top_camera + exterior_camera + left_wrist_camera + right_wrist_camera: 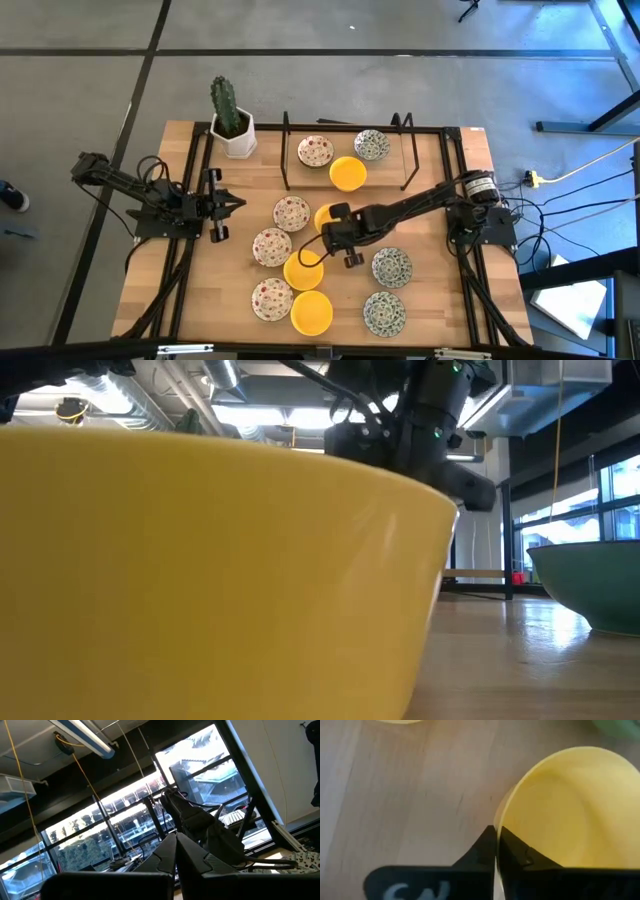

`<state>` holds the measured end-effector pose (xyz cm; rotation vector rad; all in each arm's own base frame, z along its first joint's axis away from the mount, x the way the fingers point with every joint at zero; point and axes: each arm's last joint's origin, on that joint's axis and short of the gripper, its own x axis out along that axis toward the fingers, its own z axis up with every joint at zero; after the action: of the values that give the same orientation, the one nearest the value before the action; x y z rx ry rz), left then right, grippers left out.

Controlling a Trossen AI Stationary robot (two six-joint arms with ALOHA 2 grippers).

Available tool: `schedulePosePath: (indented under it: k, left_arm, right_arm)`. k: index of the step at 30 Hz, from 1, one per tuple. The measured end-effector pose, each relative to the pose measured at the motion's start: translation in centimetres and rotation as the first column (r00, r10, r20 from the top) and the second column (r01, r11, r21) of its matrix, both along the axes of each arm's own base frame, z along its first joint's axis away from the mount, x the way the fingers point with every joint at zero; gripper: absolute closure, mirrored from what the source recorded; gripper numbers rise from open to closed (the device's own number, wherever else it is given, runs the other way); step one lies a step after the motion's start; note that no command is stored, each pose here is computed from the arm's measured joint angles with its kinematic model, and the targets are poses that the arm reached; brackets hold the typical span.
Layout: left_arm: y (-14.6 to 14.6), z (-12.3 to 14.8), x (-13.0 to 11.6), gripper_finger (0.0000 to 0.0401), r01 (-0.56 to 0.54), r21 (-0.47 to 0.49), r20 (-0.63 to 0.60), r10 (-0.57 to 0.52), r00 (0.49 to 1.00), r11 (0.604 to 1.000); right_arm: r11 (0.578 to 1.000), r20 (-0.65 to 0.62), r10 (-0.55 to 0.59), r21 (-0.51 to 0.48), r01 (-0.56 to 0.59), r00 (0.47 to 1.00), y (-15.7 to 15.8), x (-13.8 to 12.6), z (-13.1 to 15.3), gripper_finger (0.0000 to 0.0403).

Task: Pick & Place Mini bowls
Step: Stack the yellow bowl on the yellow bowl on the shelf

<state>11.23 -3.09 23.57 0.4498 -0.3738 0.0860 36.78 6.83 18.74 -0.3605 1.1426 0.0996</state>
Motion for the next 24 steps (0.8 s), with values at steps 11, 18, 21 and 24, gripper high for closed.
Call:
schedulePosePath:
  k: [11, 18, 21, 24]
  left_arm:
    - [0.0, -0.1, 0.0, 0.0397, 0.001, 0.002, -0.013, -0.001, 1.0, 1.0]
    - [0.0, -0.1, 0.1, 0.0393, 0.0, 0.004, -0.017, 0.0, 1.0, 1.0]
    - [0.0, -0.2, 0.1, 0.0391, 0.001, 0.005, -0.017, -0.001, 1.0, 1.0]
    - [0.0, -0.2, 0.1, 0.0391, 0.001, 0.004, -0.017, -0.001, 1.0, 1.0]
  right_arm:
    - [0.996, 0.02, -0.011, -0.091, 0.013, 1.0, 0.6, 1.1, 8.5, 0.0398]
    - [0.983, 0.017, -0.082, -0.162, 0.084, 0.996, -0.7, 0.4, 14.1, 0.0399]
    - [0.978, -0.032, -0.138, -0.16, 0.131, 0.99, -2.2, -0.2, 14.9, 0.0399]
    - [0.969, -0.072, -0.185, -0.179, 0.17, 0.98, -3.7, -0.4, 14.7, 0.0399]
